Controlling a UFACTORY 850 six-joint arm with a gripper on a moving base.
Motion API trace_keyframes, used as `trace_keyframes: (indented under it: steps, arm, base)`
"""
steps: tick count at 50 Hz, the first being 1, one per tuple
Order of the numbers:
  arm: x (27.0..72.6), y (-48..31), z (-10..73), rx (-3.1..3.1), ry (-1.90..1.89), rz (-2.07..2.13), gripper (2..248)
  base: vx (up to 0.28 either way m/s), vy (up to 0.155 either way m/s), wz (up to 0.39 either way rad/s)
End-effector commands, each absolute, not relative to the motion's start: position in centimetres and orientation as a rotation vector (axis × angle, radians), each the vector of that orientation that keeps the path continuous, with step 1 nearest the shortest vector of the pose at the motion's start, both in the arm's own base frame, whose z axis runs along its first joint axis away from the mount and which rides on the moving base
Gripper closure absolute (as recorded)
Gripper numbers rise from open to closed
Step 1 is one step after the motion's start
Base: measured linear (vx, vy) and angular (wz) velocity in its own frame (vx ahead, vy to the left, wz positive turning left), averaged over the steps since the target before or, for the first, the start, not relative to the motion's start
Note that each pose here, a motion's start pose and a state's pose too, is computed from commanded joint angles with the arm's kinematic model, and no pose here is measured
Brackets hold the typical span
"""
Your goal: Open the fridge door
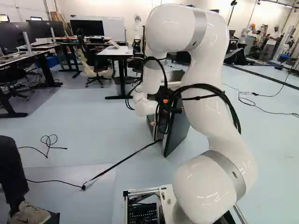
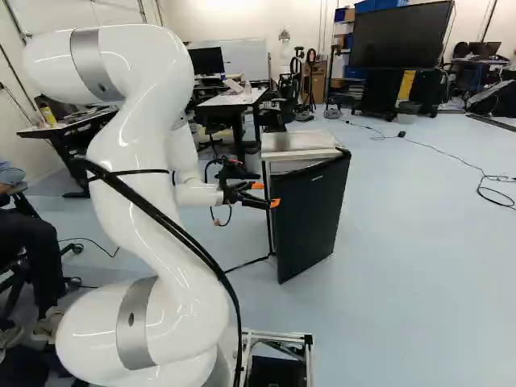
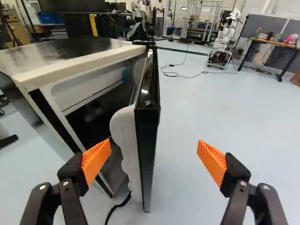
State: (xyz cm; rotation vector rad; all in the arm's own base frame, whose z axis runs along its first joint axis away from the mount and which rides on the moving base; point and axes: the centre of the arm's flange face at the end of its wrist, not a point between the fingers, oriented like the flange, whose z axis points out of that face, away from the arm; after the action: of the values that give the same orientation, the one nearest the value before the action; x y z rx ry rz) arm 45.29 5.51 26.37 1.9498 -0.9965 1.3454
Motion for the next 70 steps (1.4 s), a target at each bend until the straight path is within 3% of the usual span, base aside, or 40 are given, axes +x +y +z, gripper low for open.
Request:
trace_keyframes:
  steps: [32,70]
  arm:
    - [44.7,3.2,26.2,1.841,-1.143,1.245,3]
    - [39.4,-1.2,25.9,1.627,-1.352,1.009,3]
  base:
    - [0.000,0.000,0.000]
    - [0.000,0.000,0.000]
